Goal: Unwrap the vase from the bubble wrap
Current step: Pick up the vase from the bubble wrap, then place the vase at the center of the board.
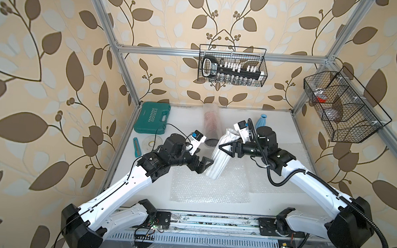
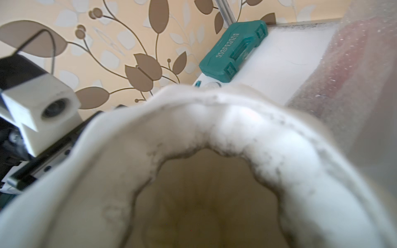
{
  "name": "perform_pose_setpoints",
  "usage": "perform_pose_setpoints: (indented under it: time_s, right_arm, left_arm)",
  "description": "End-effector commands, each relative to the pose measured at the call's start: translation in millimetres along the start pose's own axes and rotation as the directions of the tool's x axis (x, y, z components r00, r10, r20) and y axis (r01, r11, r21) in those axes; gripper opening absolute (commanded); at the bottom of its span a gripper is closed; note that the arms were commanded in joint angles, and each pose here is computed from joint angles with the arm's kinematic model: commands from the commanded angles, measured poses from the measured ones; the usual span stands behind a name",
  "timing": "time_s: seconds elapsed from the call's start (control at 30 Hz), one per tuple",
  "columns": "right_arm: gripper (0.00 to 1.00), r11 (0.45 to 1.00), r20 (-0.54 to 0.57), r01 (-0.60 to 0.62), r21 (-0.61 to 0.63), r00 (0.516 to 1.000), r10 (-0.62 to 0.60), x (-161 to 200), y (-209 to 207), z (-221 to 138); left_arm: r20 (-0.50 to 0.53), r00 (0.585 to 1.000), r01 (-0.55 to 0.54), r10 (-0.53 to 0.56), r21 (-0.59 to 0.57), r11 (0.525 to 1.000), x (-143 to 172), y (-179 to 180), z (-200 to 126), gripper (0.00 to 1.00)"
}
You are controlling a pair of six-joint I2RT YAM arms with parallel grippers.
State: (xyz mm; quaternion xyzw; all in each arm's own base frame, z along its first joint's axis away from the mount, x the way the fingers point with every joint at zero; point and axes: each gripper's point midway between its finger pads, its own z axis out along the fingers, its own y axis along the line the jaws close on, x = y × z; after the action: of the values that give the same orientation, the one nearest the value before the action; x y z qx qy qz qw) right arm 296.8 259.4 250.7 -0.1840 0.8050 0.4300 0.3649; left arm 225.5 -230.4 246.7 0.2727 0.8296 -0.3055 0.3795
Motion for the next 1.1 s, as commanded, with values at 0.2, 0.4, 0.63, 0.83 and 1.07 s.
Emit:
perform_pose_setpoints:
  time_s: [0.2, 0.4, 0.63, 0.83, 1.07]
  right_arm:
    - [0.66, 0.972, 0.159, 0.152, 0.176, 0.971, -0.181, -71.5, -15.3, -39.7]
    - [0.67, 0.913, 0.188, 0.176, 0.367, 0.947, -0.259, -101.1, -46.3, -51.2]
    - [0.67, 0.825, 0.216, 0.171, 0.539, 0.918, -0.332, -130.8, -81.3, -57.0]
    - [0.67, 0.775, 0.252, 0.153, 0.613, 0.892, -0.376, -152.5, -107.1, -58.3]
    - [0.68, 0.738, 0.299, 0.113, 0.665, 0.865, -0.403, -171.1, -139.4, -55.6]
  left_arm:
    - [-0.014, 1.0, -0.019, 0.015, -0.351, 0.936, 15.1, 52.6, -40.8, 0.99]
    - [0.008, 1.0, -0.022, 0.028, -0.396, 0.918, 17.8, 59.9, -49.2, 0.99]
    - [-0.025, 0.999, -0.036, 0.029, -0.428, 0.903, 22.3, 66.4, -48.6, 0.99]
    - [-0.032, 0.999, -0.038, 0.027, -0.433, 0.901, 24.8, 68.1, -47.7, 0.99]
    - [-0.048, 0.998, -0.046, 0.028, -0.429, 0.902, 27.0, 68.6, -44.2, 0.99]
